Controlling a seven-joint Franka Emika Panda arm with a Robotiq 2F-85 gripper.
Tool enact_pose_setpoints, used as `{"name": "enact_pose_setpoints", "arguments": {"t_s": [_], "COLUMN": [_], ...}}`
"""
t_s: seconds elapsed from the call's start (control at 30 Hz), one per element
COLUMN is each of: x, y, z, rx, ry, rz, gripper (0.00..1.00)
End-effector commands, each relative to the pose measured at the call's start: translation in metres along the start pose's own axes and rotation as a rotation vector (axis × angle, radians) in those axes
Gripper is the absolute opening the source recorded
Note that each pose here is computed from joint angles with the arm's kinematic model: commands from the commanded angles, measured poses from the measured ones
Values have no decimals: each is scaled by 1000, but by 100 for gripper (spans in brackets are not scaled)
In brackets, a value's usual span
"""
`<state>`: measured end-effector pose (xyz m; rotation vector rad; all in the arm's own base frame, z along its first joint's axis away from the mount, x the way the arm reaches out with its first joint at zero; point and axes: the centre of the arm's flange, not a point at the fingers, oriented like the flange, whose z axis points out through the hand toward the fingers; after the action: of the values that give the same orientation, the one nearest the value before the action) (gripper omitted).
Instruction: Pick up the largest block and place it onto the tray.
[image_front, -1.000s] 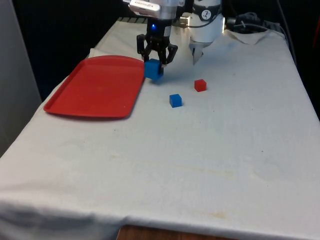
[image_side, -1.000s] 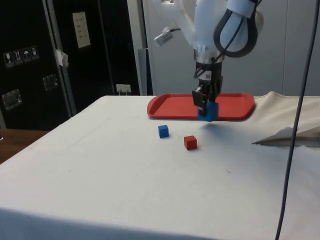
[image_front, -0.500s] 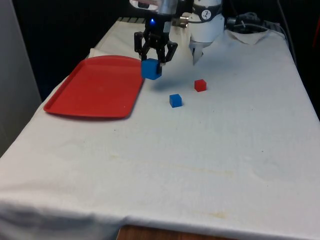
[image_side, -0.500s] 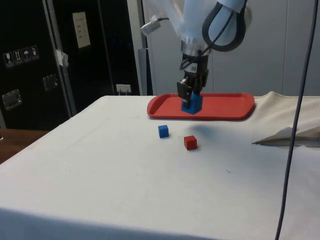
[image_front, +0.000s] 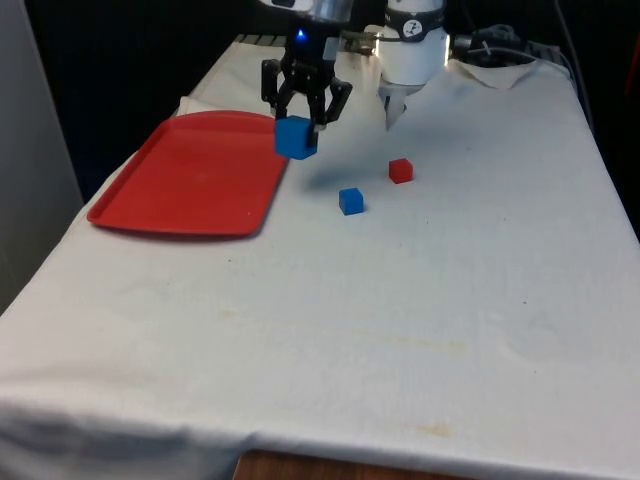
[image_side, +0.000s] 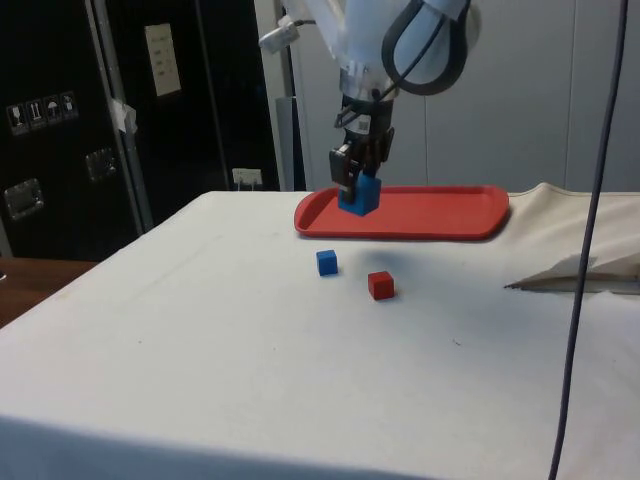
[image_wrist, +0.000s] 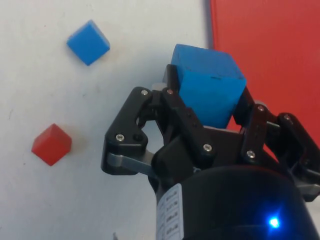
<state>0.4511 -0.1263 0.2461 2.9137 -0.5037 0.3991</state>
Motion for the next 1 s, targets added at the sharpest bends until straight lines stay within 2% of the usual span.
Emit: {"name": "enact_pose_setpoints", "arguments": {"t_s": [0.0,0.1,0.13,0.17,0.37,0.4,0.43,0.63,0.67,0.7,0.97], "x": [2,9,12,11,22,23,24,30,33,31,35], "y": [-3,-4,0,-3,0,1,4,14,18,18,32], "z": [-1,0,3,0,1,5,2,3,6,4,8], "rx": [7,-3,-20,-5,-21,-38,-25,-25,-45,-22,-5], "ry": [-4,-11,-2,-13,-32,-21,-38,-62,-55,-70,-105], "rz": [5,3,3,4,4,6,6,11,12,13,24], "gripper": [2,2,2,2,2,2,2,2,2,2,2]}}
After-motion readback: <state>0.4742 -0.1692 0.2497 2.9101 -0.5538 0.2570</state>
